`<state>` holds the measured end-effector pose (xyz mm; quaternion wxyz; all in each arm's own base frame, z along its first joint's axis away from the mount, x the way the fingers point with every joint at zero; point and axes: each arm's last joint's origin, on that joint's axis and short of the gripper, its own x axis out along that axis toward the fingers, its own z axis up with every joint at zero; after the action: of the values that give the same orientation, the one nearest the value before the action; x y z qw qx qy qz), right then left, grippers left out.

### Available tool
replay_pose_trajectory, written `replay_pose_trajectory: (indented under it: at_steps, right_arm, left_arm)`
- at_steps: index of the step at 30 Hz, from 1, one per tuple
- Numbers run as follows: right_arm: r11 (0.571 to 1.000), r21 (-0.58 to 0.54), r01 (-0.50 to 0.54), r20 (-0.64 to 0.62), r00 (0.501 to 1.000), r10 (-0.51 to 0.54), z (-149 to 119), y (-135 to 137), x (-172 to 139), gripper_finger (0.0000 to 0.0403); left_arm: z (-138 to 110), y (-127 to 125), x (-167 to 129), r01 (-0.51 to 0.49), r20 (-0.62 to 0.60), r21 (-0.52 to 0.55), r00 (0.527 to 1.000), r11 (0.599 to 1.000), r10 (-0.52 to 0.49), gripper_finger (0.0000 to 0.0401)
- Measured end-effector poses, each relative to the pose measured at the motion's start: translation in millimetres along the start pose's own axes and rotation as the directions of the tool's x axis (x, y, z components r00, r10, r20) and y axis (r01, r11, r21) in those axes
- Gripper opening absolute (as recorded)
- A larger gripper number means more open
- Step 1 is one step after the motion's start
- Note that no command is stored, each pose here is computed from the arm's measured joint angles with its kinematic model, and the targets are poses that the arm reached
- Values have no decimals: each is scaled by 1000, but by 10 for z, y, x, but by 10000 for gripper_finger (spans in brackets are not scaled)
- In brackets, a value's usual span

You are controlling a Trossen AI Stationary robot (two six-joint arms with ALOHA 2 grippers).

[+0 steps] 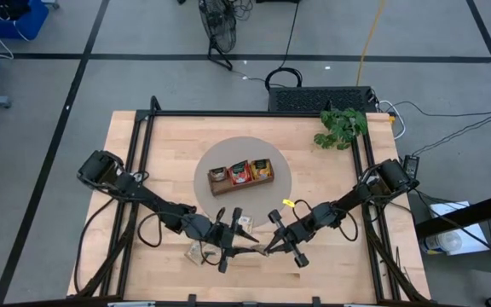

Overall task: Pick & Place Tea
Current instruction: Put the brown tea bag into the wooden organizer

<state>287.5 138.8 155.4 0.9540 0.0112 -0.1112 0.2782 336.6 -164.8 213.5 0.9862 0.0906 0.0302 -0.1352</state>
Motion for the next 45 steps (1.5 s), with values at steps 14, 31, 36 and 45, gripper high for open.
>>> replay_pose_trajectory:
  at_steps: [14,31,36,45]
  right_arm:
    - [1000,0,5,-9,1000,-5,-8,-2,1,5]
    - [1000,11,4,-70,998,-3,-66,0,-2,35]
    - [1000,29,5,-78,997,-2,-74,0,-3,33]
    - [999,47,1,-143,990,5,-137,9,-9,24]
  left_arm:
    - [40,-138,-30,41,27,182,999,982,-46,10]
    - [326,-37,-632,-415,-280,354,808,838,518,2]
    - [6,385,-761,-505,-393,269,720,820,572,1]
    - [-524,819,-1142,-608,-379,88,713,789,591,1]
